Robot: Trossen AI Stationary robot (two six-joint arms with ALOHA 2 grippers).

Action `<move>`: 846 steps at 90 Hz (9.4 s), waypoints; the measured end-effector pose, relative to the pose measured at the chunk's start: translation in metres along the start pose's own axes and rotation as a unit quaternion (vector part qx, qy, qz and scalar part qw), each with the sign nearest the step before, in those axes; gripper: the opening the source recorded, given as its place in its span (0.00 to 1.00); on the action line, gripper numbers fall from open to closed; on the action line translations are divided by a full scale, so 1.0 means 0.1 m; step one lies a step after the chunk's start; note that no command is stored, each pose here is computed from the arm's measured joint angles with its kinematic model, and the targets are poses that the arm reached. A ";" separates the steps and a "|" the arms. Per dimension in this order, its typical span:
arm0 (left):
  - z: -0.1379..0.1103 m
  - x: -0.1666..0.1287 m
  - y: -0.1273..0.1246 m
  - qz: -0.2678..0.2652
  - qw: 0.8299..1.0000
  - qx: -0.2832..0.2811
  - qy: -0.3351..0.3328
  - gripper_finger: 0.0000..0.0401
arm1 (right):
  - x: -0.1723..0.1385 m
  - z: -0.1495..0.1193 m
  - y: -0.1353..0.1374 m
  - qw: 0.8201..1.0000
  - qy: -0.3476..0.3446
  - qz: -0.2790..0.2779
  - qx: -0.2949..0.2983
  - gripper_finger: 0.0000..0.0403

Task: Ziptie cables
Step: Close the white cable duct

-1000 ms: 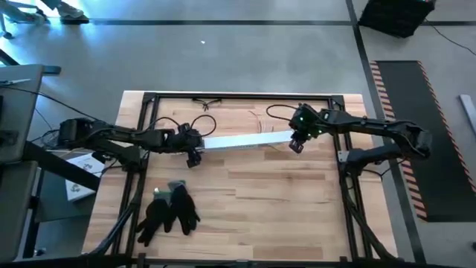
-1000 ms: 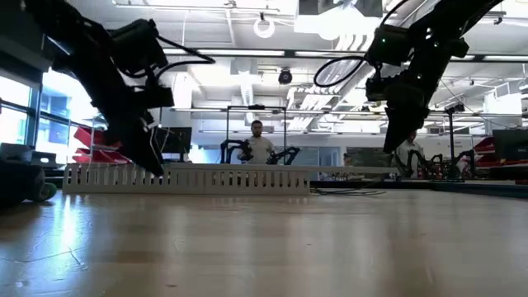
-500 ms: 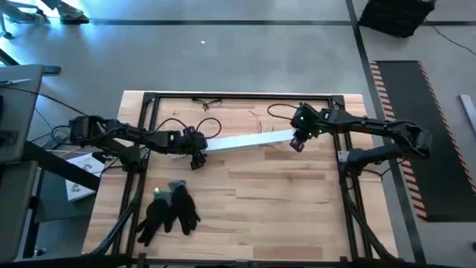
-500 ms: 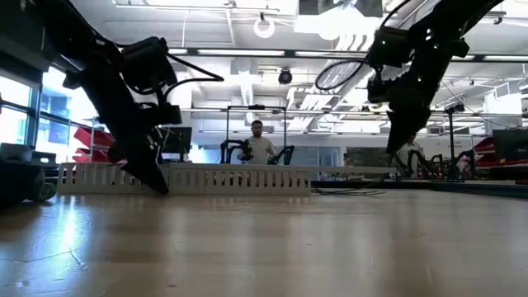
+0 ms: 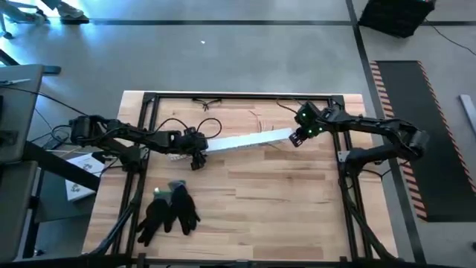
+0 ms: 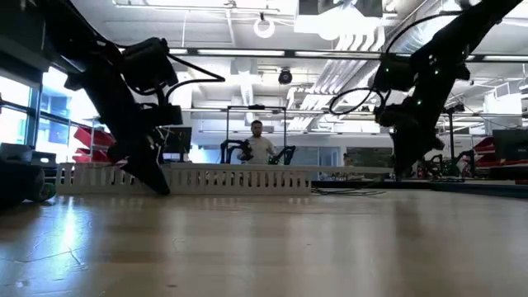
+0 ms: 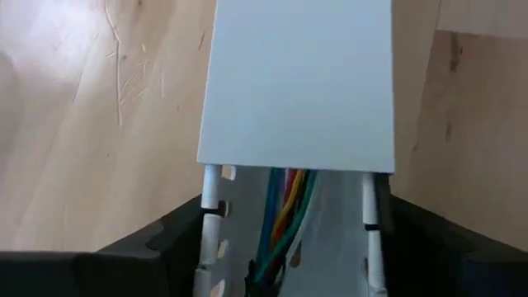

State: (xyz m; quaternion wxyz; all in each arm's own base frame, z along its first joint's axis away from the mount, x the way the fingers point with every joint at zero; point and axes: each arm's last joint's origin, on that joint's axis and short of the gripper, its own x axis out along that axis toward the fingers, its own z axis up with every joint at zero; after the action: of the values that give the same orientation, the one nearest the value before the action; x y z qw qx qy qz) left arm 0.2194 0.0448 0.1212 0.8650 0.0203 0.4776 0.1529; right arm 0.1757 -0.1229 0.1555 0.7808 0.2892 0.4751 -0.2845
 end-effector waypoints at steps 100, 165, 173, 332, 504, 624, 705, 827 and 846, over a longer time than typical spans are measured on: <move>0.42 -0.30 0.07 0.007 0.994 0.007 0.105 0.76 | 0.02 0.06 0.28 0.996 0.021 -0.025 -0.082 0.03; 0.18 -0.24 -0.17 0.026 0.994 0.031 0.102 0.57 | -0.31 0.01 0.06 0.996 0.009 -0.069 -0.052 0.03; 0.20 -0.21 -0.17 0.024 0.995 0.042 0.082 0.53 | -0.33 -0.01 -0.02 0.996 0.027 -0.080 -0.034 0.03; 0.62 -0.15 -0.03 0.036 0.994 0.075 0.071 0.72 | -0.23 0.09 0.08 0.995 0.028 -0.089 -0.044 0.03; 0.86 0.00 -0.29 0.025 0.982 0.186 -0.030 0.77 | -0.11 0.62 1.04 0.784 -0.334 0.172 -0.493 0.53; 0.57 0.03 -0.35 0.099 0.990 0.020 0.098 0.77 | 1.00 0.83 1.31 0.850 -0.051 0.160 -0.499 0.48; 0.31 -0.30 -0.68 0.223 0.948 -0.229 -0.006 0.77 | 0.70 1.07 1.41 0.860 -0.165 0.183 -0.447 0.84; -0.34 -0.56 -0.48 0.194 0.917 -0.296 -0.185 0.74 | -0.64 0.37 -0.10 0.961 0.110 -0.241 -0.078 0.78; -0.32 -0.55 -0.43 0.225 0.916 -0.277 -0.186 0.74 | -0.55 0.31 -0.23 0.935 0.202 -0.290 -0.024 0.66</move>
State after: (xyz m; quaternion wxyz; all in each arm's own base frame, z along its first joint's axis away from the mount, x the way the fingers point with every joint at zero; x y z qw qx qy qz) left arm 0.1756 -0.0150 0.1410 0.8518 -0.0847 0.2298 0.4631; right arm 0.1561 -0.1511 0.2136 0.5583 0.1715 0.6927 -0.4231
